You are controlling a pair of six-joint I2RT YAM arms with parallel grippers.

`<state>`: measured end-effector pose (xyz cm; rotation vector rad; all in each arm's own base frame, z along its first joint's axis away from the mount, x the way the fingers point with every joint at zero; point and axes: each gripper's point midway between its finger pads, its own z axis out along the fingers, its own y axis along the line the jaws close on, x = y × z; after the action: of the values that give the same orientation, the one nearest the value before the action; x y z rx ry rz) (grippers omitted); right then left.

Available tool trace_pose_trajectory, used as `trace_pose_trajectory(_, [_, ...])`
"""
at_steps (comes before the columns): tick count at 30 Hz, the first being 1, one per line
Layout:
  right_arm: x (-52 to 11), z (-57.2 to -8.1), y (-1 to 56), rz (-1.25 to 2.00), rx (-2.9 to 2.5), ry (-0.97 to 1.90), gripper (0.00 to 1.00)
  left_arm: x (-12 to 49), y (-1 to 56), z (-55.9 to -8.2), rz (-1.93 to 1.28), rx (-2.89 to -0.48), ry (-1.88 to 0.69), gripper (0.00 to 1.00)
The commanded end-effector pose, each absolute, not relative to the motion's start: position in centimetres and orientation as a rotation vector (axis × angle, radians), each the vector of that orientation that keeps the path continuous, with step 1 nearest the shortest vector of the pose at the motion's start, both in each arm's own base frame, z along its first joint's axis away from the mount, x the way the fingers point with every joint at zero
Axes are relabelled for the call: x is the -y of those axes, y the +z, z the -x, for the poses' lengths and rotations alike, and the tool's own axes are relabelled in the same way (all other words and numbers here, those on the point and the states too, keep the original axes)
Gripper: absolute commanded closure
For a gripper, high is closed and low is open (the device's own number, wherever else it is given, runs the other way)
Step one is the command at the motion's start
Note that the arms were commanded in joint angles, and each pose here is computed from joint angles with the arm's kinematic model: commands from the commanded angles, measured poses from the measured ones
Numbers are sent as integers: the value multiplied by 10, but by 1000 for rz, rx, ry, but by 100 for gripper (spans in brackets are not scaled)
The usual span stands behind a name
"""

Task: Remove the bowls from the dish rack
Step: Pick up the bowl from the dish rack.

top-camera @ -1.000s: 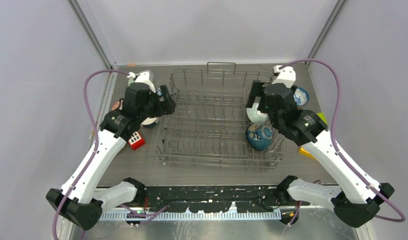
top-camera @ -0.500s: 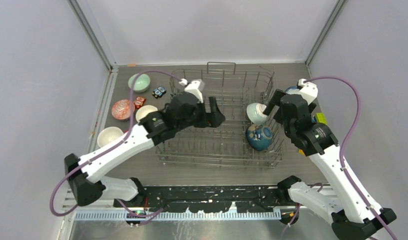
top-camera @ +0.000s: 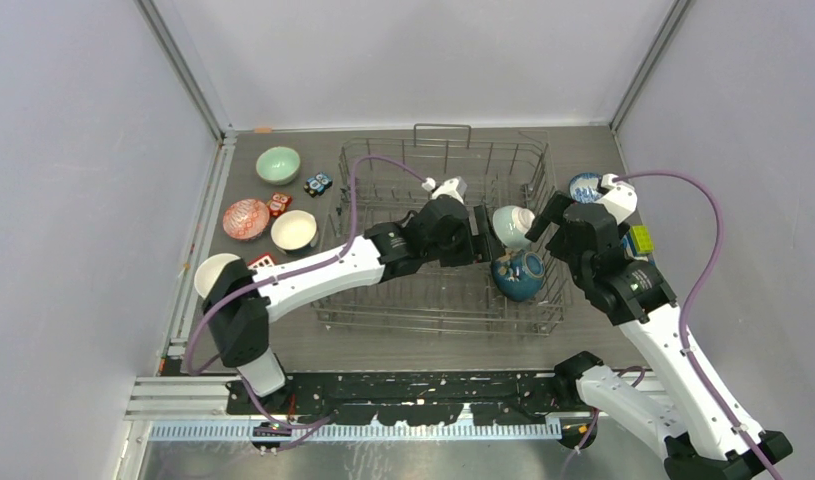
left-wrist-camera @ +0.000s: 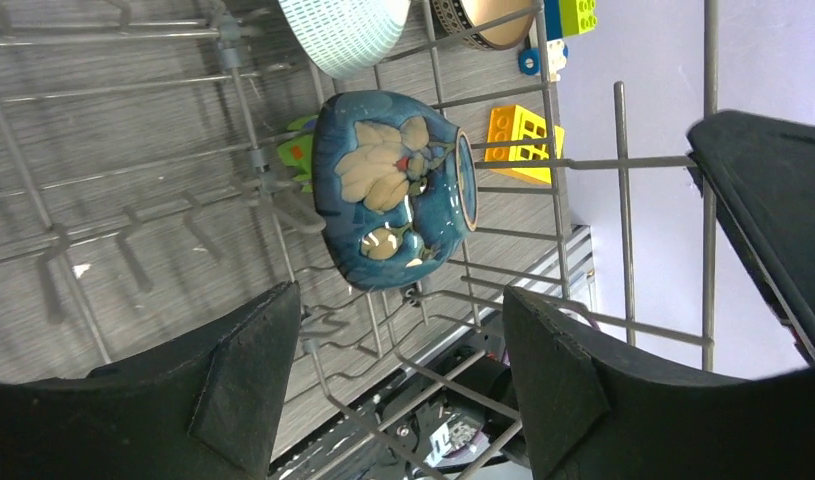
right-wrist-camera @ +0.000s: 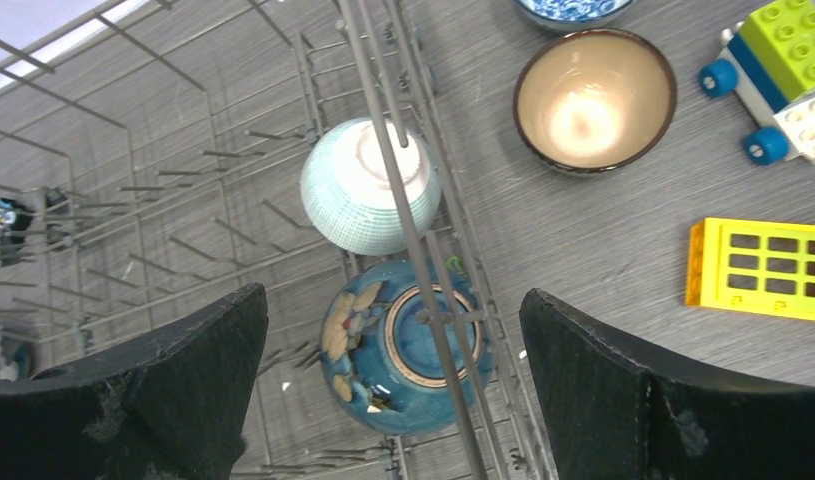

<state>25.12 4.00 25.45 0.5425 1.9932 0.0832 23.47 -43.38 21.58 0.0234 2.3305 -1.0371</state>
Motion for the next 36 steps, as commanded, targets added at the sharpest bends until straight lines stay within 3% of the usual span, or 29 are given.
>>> trace_pose_trajectory(1, [-50,-254,266,-582,-1948,198,0,465,250,-240,3,-2244,-1227,26])
trace_pose_trajectory(25, [-40,-252,293,-598,-1859,195,0,490,178,-231,55,-2403,-1288,27])
trace_pose_trajectory(36, [-42,-254,292,-603,-1857,207,0,492,160,-230,44,-2430,-1266,21])
